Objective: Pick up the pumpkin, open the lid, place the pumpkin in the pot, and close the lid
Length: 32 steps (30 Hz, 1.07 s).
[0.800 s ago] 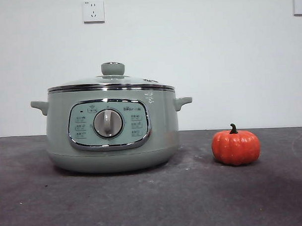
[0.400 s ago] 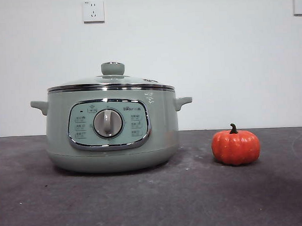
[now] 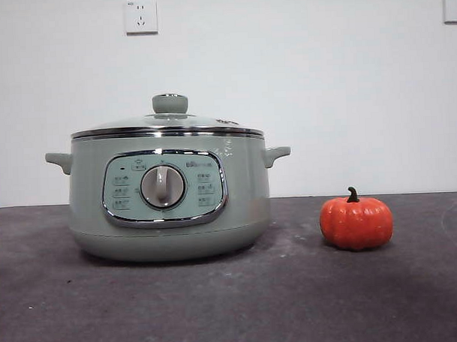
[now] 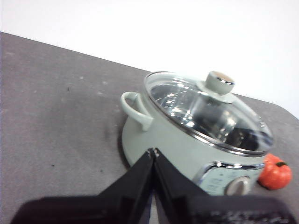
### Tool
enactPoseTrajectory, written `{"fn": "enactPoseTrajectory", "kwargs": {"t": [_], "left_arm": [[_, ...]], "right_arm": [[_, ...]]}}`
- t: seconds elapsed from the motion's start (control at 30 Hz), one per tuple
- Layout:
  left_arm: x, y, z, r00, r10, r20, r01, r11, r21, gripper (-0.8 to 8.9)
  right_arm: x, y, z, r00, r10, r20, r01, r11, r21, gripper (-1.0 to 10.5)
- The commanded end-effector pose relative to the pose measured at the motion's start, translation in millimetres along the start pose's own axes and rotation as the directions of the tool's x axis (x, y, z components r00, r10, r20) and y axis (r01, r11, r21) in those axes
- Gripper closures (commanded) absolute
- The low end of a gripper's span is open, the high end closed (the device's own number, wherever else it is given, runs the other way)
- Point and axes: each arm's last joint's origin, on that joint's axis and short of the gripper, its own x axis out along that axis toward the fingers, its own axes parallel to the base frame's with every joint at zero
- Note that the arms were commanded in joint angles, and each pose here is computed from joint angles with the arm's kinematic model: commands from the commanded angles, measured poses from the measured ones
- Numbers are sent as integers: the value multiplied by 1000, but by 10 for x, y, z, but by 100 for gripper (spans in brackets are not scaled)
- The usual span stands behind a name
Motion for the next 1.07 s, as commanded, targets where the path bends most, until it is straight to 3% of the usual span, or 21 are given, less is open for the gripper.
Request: {"fn": "enactPoseTrajectory", "kwargs": {"t": [0.03, 0.33, 0.5, 0.73, 0.93, 0.97, 1.03, 1.07], "left_arm": [[-76, -63, 94, 1000, -28, -2, 28, 1000, 5, 821], [-191, -259, 425, 973, -134, -186, 152, 985, 85, 821], [-141, -355, 667, 930, -198, -308, 242, 964, 110, 821], [-96, -447, 927, 867, -212, -452, 301, 944, 135, 822], [-80, -504, 1076, 866, -220, -450, 314, 938, 146, 806], [-84, -510, 1090, 868, -220, -446, 313, 939, 145, 768], [-92, -519, 1109, 871, -220, -438, 312, 938, 149, 310], [-93, -519, 1109, 871, -220, -439, 312, 938, 148, 70]], "right_arm": [[-18, 96, 184, 998, 45, -40, -46, 998, -36, 958], [-16, 380, 754, 944, 148, -294, -197, 970, -141, 958], [-40, 502, 1010, 897, 137, -420, -241, 948, -206, 958], [-88, 595, 1157, 809, 105, -578, -295, 923, -246, 958], [-80, 599, 1155, 794, 101, -599, -300, 923, -242, 935], [-80, 599, 1155, 794, 101, -599, -300, 923, -241, 934], [-79, 599, 1158, 796, 102, -597, -296, 926, -236, 683], [-77, 600, 1159, 796, 102, -596, -290, 929, -228, 431]]}}
